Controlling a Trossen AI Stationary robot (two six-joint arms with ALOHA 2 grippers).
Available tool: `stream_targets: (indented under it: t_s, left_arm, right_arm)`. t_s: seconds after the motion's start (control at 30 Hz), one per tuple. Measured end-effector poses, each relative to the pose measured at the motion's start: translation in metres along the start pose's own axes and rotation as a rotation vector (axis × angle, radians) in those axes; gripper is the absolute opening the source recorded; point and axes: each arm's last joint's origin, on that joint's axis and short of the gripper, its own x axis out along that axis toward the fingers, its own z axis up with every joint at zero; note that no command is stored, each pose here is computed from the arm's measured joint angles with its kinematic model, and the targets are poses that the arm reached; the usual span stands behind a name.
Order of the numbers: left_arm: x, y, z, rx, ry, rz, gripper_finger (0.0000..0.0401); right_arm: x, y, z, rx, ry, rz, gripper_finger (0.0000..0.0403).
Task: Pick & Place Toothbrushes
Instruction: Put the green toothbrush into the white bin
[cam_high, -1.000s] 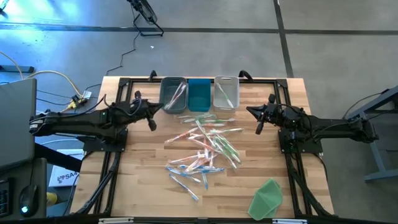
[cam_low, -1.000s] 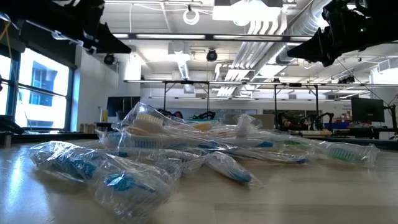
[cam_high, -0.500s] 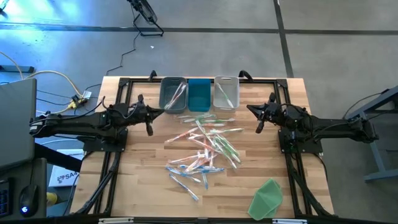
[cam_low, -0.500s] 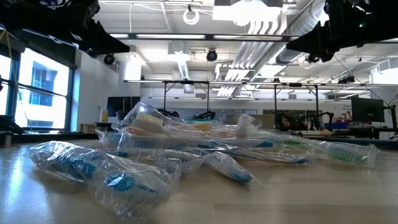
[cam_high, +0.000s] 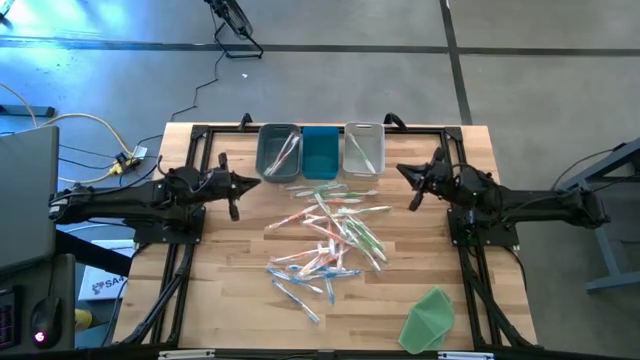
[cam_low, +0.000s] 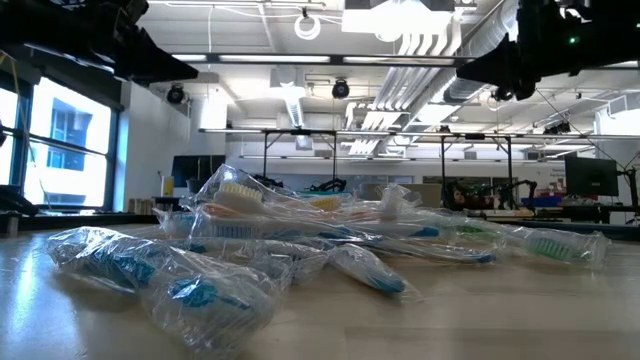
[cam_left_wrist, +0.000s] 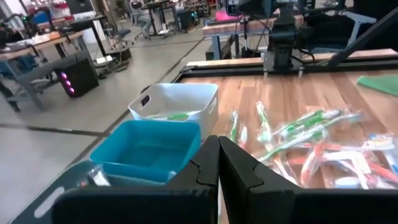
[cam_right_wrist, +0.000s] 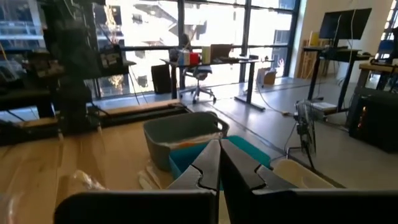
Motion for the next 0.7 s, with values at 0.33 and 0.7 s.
stream_targets:
  t_s: [0.33,0.7]
  left_arm:
    - [-0.003,0.001,-0.003,-0.014,0.027,0.011,0.0000]
    - [-0.003,0.001,-0.003,-0.022,0.028,0.025,0.0000]
  right_arm:
    - [0.018,0.007,-0.004,-0.014,0.047,-0.001,0.0002]
    - [0.047,0.019,0.007,-0.047,0.198,0.005,0.0002]
